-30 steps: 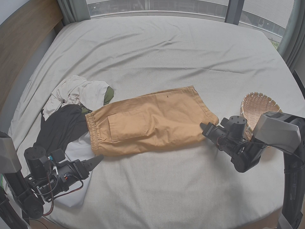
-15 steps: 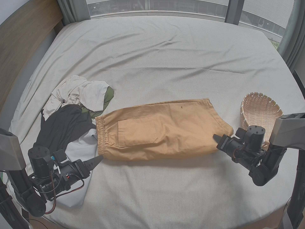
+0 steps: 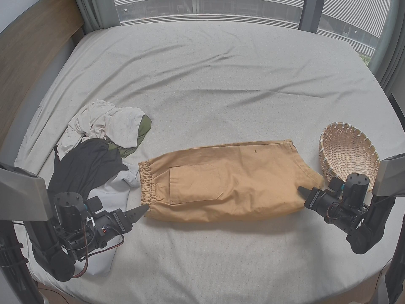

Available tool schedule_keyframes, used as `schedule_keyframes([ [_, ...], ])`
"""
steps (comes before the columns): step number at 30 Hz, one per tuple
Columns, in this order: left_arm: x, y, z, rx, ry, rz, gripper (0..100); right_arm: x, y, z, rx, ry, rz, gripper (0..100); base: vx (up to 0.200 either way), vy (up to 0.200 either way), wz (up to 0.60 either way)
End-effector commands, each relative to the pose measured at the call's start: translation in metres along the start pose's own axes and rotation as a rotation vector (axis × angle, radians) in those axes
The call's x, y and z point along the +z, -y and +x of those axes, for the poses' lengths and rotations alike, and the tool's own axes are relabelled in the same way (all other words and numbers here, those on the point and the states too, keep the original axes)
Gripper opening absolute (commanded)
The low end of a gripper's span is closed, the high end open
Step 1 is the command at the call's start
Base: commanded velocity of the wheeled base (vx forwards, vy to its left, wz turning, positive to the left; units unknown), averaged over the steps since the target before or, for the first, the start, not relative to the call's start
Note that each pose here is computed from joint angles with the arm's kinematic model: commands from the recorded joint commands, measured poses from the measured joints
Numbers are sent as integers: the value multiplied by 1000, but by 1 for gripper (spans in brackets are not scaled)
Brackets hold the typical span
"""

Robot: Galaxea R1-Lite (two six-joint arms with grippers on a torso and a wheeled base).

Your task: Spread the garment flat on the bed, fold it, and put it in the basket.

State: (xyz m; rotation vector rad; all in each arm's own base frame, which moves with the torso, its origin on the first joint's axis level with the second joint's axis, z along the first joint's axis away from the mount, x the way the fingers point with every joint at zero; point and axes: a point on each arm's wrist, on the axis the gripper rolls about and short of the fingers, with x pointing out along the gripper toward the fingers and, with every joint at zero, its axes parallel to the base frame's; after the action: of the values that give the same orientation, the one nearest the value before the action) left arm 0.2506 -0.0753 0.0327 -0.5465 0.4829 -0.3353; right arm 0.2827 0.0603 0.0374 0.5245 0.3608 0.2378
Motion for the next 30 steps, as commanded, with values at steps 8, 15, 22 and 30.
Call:
schedule_keyframes([
  [8, -1, -10, 46, -22, 14, -112, 100, 2, -26, -50, 83, -24, -17, 100, 0, 0, 0],
  [15, -9, -19, 69, -16, 3, -109, 100, 8, -31, -70, 100, 7, -17, 100, 0, 0, 0],
  [22, -5, -19, 84, -43, 30, -109, 100, 16, -37, -81, 146, 35, -23, 100, 0, 0, 0],
  [30, -6, -12, 97, -80, 42, -102, 100, 14, -37, -86, 149, 28, -22, 100, 0, 0, 0],
])
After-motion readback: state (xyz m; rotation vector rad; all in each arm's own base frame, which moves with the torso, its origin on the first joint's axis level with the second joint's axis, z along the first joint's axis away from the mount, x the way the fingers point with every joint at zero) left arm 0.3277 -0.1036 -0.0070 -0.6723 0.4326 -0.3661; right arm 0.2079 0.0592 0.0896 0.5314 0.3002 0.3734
